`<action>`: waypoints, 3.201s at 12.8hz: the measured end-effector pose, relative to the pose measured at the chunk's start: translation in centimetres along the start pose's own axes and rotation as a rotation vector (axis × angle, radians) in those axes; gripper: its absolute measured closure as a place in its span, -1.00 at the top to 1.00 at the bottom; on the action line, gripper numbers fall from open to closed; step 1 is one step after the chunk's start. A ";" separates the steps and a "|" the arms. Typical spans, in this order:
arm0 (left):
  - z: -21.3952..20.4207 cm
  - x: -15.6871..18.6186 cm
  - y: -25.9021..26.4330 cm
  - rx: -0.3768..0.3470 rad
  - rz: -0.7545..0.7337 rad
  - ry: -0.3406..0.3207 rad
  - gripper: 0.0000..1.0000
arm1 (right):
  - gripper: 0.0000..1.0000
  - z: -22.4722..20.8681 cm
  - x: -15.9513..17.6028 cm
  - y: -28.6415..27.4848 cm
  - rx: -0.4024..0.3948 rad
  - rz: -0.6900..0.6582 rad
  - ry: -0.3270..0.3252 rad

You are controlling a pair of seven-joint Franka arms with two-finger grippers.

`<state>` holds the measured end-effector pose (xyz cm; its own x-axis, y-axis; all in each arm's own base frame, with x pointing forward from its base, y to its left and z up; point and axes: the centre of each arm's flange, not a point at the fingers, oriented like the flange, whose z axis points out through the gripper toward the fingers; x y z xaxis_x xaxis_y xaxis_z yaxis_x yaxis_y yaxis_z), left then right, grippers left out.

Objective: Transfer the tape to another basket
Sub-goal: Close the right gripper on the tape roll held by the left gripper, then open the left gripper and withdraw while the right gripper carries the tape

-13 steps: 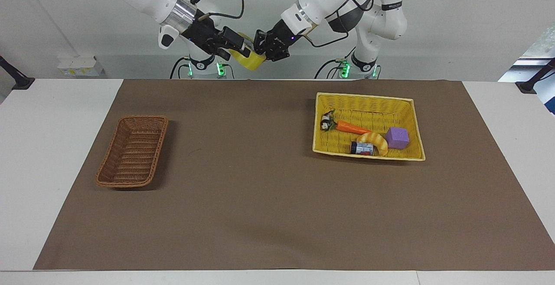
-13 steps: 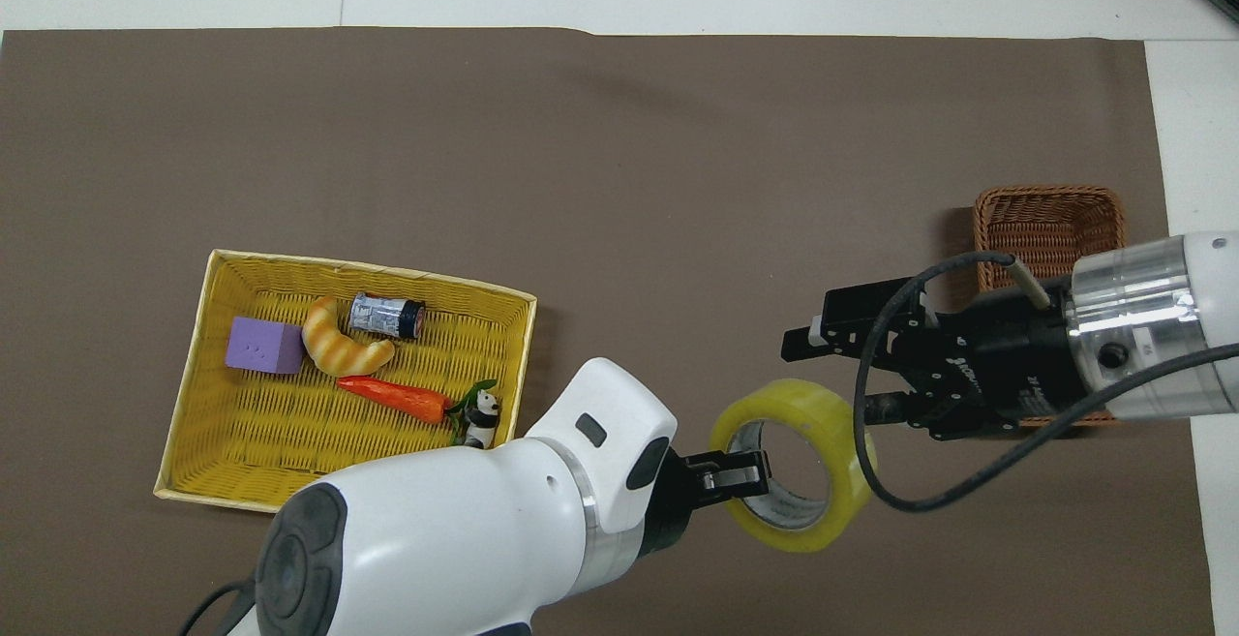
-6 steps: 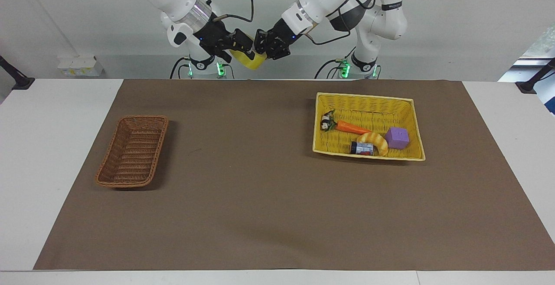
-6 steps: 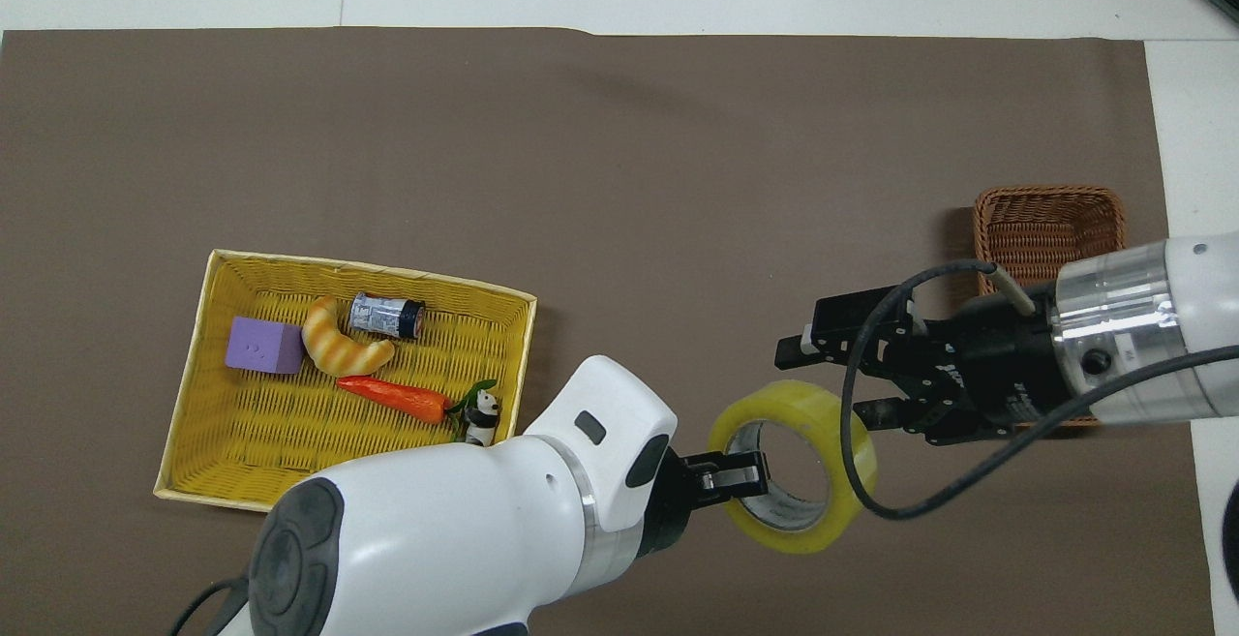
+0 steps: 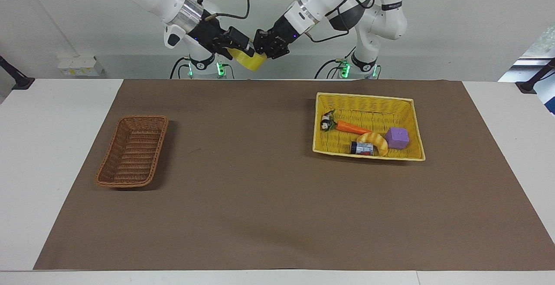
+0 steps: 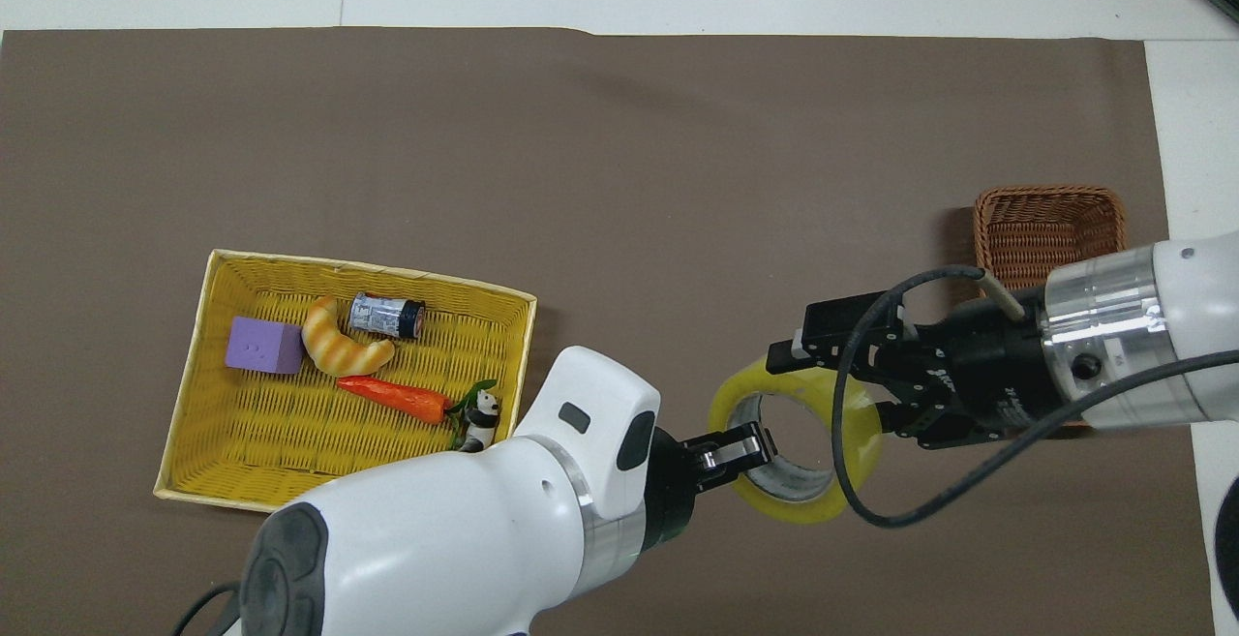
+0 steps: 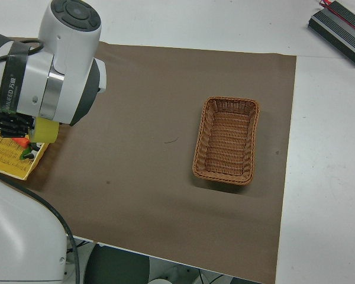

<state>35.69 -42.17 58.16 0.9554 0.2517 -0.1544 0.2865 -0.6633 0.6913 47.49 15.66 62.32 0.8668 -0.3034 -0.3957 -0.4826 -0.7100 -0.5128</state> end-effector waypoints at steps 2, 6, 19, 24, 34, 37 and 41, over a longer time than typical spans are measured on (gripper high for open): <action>0.0 -0.2 0.1 0.007 -0.046 0.009 -0.56 | 1.00 0.0 0.0 0.0 0.000 -0.004 -0.001; -0.1 -0.9 0.3 0.036 -0.227 0.004 -0.56 | 1.00 0.3 0.1 0.0 -0.002 -0.040 -0.005; 0.5 1.1 0.9 0.131 -0.497 -0.042 -0.56 | 0.11 0.7 -0.5 0.7 -0.135 -0.377 -0.009; -0.4 1.3 1.9 0.107 -0.491 -0.037 -0.31 | 0.07 0.6 -0.2 1.0 -0.160 -0.353 0.009; -10.0 7.4 -1.5 0.242 -0.351 -0.055 1.00 | -0.44 -1.6 3.5 4.9 -0.268 -0.331 0.080; -13.3 11.9 -6.4 0.380 -0.184 -0.065 1.00 | -0.44 -3.6 9.3 11.0 -0.341 -0.325 0.107; -16.6 15.3 -10.5 0.547 0.146 -0.066 1.00 | -0.44 -4.9 17.2 21.6 -0.423 -0.393 0.100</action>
<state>46.12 -19.63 60.24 0.9853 0.0973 -0.1403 0.1298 -0.9607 0.2452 52.59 -7.98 48.21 0.9882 -0.0102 -0.1530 -0.0486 -0.9672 -0.2493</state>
